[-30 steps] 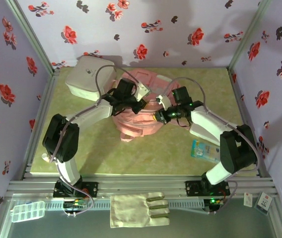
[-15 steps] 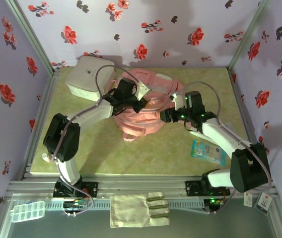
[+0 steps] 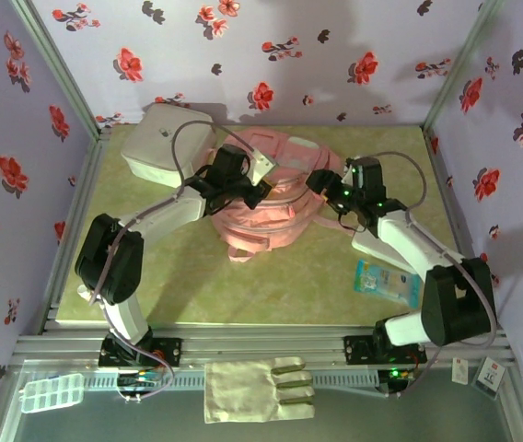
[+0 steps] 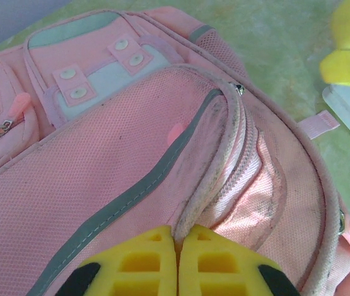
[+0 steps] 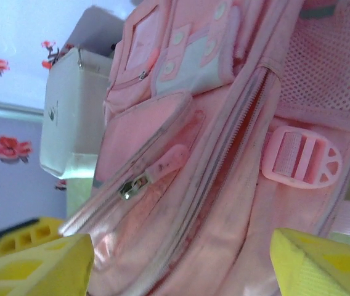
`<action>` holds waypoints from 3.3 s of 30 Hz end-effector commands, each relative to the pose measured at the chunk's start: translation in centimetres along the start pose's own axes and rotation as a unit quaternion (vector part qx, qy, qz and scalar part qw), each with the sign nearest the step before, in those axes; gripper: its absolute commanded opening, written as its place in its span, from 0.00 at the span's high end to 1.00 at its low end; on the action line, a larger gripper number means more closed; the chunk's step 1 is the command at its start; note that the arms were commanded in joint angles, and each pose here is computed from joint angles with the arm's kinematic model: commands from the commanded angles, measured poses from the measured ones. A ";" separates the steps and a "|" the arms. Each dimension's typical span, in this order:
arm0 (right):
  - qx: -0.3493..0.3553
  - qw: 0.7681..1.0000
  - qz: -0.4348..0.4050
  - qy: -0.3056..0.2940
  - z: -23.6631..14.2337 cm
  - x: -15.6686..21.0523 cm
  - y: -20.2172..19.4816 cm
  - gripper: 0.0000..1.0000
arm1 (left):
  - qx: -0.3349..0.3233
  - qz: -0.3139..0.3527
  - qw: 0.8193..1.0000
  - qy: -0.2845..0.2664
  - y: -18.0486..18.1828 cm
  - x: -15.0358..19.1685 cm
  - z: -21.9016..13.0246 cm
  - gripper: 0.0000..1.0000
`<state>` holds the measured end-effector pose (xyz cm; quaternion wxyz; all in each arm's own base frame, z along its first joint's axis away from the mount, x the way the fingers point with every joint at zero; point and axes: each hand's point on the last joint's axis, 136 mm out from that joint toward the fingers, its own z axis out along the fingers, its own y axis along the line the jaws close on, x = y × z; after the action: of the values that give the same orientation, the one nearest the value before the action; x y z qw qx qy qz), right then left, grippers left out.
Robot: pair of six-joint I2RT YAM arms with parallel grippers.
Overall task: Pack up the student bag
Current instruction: Unzip the student bag at the center of the table.
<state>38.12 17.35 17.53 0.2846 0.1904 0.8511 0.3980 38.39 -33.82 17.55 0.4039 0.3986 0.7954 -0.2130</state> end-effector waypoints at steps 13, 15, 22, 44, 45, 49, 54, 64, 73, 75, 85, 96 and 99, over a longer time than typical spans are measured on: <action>-0.097 0.984 0.139 0.047 4.4 -1.5 4.5 0.34 | 0.001 0.010 0.999 -0.036 -0.1 -2.0 -1.4 1.00; -0.096 0.983 0.143 0.060 4.9 -1.1 4.8 0.35 | 0.003 0.012 0.999 -0.036 -0.3 -2.1 -1.3 1.00; -0.080 0.977 0.175 0.095 6.2 1.0 4.7 0.31 | 0.008 0.024 0.999 -0.030 -0.8 -2.1 -1.2 1.00; -0.100 0.979 0.143 0.104 7.9 1.9 7.7 0.71 | -0.130 -0.333 0.933 0.041 -3.6 2.7 -6.6 0.31; -0.098 0.980 0.141 0.103 7.9 1.9 7.7 0.71 | -0.132 -0.335 0.932 0.050 -4.2 2.8 -6.3 0.31; -0.097 0.981 0.133 0.102 7.8 2.0 7.9 0.71 | -0.127 -0.331 0.933 0.056 -6.0 2.6 -4.6 0.31; -0.098 0.981 0.133 0.102 7.8 2.2 7.9 0.71 | -0.122 -0.331 0.934 0.052 -6.4 1.4 -2.8 0.38; -0.103 0.980 0.132 0.104 7.7 2.4 7.9 0.72 | -0.160 -0.336 0.925 0.077 -5.7 2.2 -0.8 0.56; -0.114 0.979 0.135 0.106 7.5 2.5 8.2 0.72 | -0.235 -0.329 0.910 0.093 -4.2 3.9 0.0 0.64; -0.114 0.979 0.134 0.107 7.5 2.6 8.1 0.72 | -0.241 -0.329 0.908 0.095 -4.0 4.1 0.0 0.67; -0.109 0.980 0.128 0.108 7.6 2.6 8.0 0.73 | -0.237 -0.344 0.905 0.075 -4.3 3.8 -0.9 0.83; -0.095 0.984 0.122 0.092 7.8 2.3 7.2 0.81 | -0.244 -0.341 0.905 0.071 -3.9 4.2 -2.1 1.00; -0.081 0.986 0.125 0.075 7.9 1.8 6.3 0.83 | -0.243 -0.338 0.907 0.066 -3.5 4.1 -3.1 1.00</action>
<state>41.47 26.77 15.62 0.1349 0.2619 0.8146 0.4996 32.67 -34.13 14.78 0.3233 0.0160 0.9377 -0.1267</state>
